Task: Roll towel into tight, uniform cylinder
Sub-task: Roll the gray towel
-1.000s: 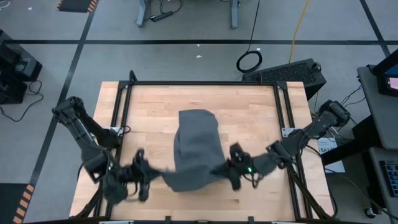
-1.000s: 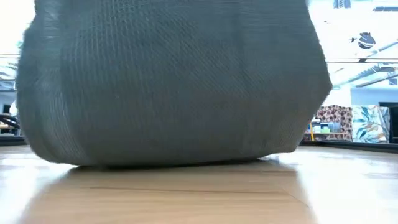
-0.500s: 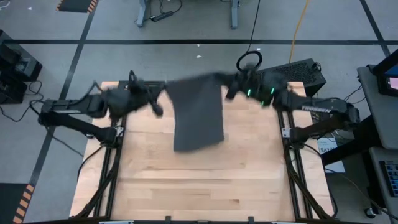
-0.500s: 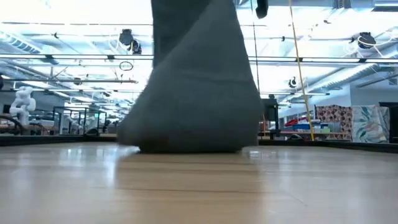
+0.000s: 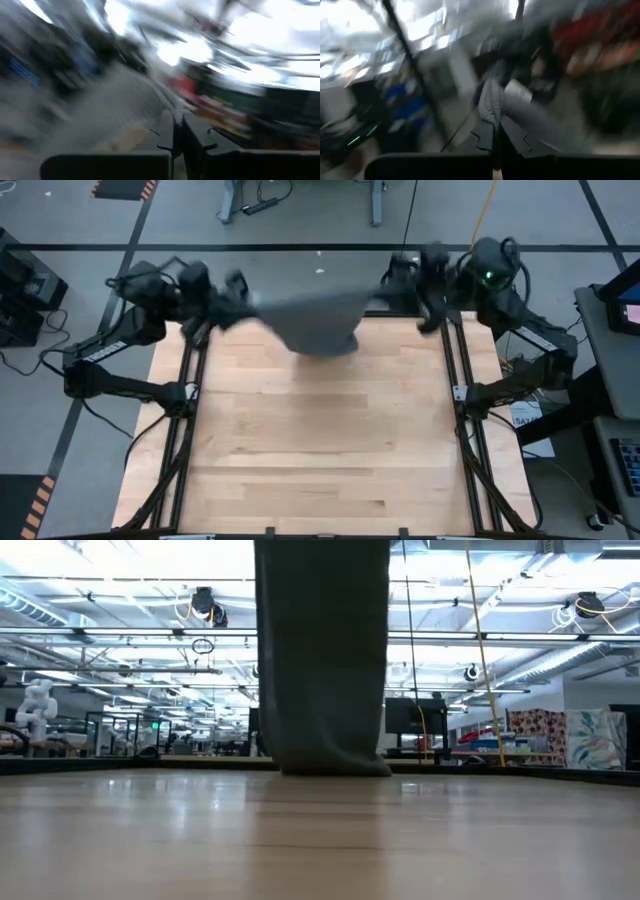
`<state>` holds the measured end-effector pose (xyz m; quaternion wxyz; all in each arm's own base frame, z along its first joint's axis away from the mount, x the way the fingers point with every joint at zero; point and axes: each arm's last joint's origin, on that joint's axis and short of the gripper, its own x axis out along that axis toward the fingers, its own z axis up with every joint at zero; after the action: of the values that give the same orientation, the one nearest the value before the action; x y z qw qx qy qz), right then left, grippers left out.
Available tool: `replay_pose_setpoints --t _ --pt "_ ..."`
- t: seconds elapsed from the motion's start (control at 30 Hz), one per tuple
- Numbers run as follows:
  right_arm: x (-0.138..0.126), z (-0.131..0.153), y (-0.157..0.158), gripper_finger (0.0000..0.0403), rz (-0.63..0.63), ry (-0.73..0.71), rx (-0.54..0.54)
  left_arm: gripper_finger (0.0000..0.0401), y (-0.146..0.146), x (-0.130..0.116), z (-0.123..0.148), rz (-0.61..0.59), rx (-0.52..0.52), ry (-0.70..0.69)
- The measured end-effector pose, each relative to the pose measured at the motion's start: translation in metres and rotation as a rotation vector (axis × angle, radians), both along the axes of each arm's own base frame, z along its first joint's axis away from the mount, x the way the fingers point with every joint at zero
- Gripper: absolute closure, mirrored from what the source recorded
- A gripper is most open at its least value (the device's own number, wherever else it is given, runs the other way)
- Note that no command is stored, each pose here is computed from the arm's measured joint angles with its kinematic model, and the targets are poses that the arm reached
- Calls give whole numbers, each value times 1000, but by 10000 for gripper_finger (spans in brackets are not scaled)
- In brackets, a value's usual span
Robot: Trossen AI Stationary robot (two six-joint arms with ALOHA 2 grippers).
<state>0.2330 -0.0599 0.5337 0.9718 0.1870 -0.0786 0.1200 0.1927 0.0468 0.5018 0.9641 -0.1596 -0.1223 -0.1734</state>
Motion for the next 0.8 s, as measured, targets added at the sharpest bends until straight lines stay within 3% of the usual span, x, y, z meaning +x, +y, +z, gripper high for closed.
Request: replay_pose_setpoints --t 0.1,0.17,0.47,0.8 --pt "-3 -5 32 402 113 211 118 386 -17 6 -16 -264 -137 240" --pt "-3 -12 52 402 143 342 224 386 -29 9 -29 -338 -161 378" --pt "10 -68 119 402 164 824 513 386 -55 9 -83 -319 -63 787" --pt "41 -124 171 402 221 1062 561 386 -77 20 -136 -398 -65 981"
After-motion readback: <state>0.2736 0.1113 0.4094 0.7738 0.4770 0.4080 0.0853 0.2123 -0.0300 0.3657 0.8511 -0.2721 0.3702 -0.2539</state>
